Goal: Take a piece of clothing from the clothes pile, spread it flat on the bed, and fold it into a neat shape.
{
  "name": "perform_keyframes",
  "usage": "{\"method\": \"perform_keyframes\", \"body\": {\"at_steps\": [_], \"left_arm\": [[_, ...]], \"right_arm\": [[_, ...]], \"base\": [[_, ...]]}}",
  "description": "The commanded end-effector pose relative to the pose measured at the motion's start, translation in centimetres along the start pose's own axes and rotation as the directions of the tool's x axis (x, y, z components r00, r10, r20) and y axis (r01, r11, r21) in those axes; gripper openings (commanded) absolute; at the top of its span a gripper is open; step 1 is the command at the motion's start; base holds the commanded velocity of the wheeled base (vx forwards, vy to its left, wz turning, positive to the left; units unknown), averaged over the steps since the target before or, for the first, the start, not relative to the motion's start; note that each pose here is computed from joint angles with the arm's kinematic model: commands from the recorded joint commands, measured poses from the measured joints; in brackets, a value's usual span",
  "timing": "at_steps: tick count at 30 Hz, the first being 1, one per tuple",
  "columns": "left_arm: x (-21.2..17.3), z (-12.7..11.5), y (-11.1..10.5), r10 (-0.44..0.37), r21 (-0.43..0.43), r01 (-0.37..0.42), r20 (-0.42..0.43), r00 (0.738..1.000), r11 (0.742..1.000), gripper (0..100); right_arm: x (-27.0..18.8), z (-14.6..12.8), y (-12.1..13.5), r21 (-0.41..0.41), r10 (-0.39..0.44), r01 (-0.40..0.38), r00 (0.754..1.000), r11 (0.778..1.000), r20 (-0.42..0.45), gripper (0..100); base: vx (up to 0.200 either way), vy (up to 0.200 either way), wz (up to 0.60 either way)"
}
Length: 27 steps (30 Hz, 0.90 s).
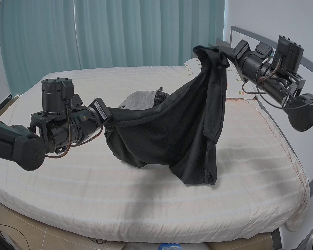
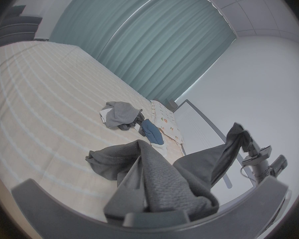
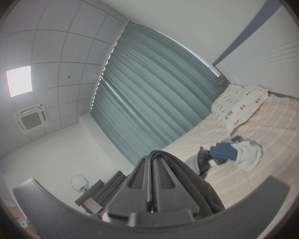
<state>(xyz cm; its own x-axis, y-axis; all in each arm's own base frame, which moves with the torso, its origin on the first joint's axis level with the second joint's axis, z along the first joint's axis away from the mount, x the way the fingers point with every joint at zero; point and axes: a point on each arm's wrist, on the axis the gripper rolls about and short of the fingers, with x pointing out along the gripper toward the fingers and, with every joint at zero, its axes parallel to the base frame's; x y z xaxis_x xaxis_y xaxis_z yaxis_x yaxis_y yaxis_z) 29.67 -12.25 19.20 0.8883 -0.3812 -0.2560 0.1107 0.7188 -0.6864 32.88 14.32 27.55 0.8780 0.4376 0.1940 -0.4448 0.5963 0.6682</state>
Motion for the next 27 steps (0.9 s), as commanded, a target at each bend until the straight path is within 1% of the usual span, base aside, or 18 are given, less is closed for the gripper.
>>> {"method": "perform_keyframes", "body": {"at_steps": [1, 3, 4, 5, 7, 10, 12, 13, 14, 17, 18, 21, 25, 27], "left_arm": [[-0.8, -2.7, 2.6, -0.012, -0.102, 0.003, -0.088, 0.996, 0.995, 0], [-0.6, -3.3, 3.2, 0.0, -0.113, -0.011, -0.102, 0.995, 0.994, 0], [-0.6, -3.3, 3.2, 0.0, -0.113, -0.011, -0.102, 0.995, 0.994, 0], [-0.4, -3.8, 3.8, 0.014, -0.113, -0.027, -0.118, 0.993, 0.993, 0], [-0.2, -4.1, 4.0, 0.017, -0.114, -0.031, -0.124, 0.992, 0.993, 0], [0.0, -5.0, 4.1, 0.022, -0.115, -0.041, -0.155, 0.988, 0.993, 0], [0.0, -5.0, 4.1, 0.022, -0.115, -0.041, -0.155, 0.988, 0.993, 0], [0.4, -5.6, 4.4, 0.036, -0.146, -0.061, -0.172, 0.984, 0.987, 0], [0.3, -5.6, 4.4, 0.036, -0.157, -0.063, -0.172, 0.984, 0.986, 0], [0.1, -5.7, 4.5, 0.039, -0.162, -0.068, -0.175, 0.984, 0.984, 0], [-0.1, -6.1, 4.9, 0.053, -0.164, -0.085, -0.191, 0.98, 0.983, 0], [-0.2, -6.3, 5.2, 0.061, -0.161, -0.094, -0.198, 0.978, 0.982, 0], [-0.1, -6.8, 4.8, 0.053, -0.145, -0.085, -0.216, 0.975, 0.986, 0], [0.0, -6.8, 4.7, 0.051, -0.144, -0.082, -0.212, 0.976, 0.986, 0]], "right_arm": [[-3.4, -6.6, -5.3, 0.08, -0.144, 0.159, 0.975, 0.984, -0.168, 0], [-3.5, -7.7, -6.3, 0.089, -0.171, 0.192, 0.965, 0.977, -0.197, 0], [-3.5, -7.7, -6.3, 0.089, -0.171, 0.192, 0.965, 0.977, -0.197, 0], [-3.9, -8.6, -7.0, 0.09, -0.193, 0.218, 0.955, 0.972, -0.225, 0], [-4.1, -9.0, -7.4, 0.096, -0.207, 0.235, 0.948, 0.967, -0.24, 0], [-4.8, -9.9, -7.9, 0.135, -0.225, 0.271, 0.933, 0.953, -0.28, 0], [-4.8, -9.9, -7.9, 0.135, -0.225, 0.271, 0.933, 0.953, -0.28, 0], [-4.9, -10.5, -8.0, 0.185, -0.207, 0.275, 0.925, 0.944, -0.317, 0], [-5.0, -10.4, -7.9, 0.193, -0.203, 0.273, 0.926, 0.943, -0.317, 0], [-5.0, -10.2, -7.6, 0.193, -0.196, 0.264, 0.93, 0.945, -0.31, 0], [-5.2, -9.9, -7.3, 0.192, -0.19, 0.255, 0.934, 0.948, -0.302, 0], [-5.3, -9.8, -7.1, 0.194, -0.184, 0.251, 0.934, 0.948, -0.305, 0], [-5.4, -10.0, -6.8, 0.193, -0.182, 0.248, 0.935, 0.949, -0.305, 0], [-5.5, -10.0, -6.8, 0.192, -0.183, 0.249, 0.935, 0.949, -0.304, 0]], "base": [[0.0, 0.0, 0.0], [0.0, 0.0, 0.0], [0.0, 0.0, 0.0], [0.0, 0.0, 0.0], [0.0, 0.0, 0.0], [0.0, 0.0, 0.0], [0.0, 0.0, 0.0], [0.0, 0.0, 0.0], [0.0, 0.0, 0.0], [-0.2, 0.0, 0.0], [-0.2, 0.0, 0.0], [-0.2, 0.0, 0.0], [0.0, 0.0, 0.0], [0.0, 0.0, 0.0]]}}
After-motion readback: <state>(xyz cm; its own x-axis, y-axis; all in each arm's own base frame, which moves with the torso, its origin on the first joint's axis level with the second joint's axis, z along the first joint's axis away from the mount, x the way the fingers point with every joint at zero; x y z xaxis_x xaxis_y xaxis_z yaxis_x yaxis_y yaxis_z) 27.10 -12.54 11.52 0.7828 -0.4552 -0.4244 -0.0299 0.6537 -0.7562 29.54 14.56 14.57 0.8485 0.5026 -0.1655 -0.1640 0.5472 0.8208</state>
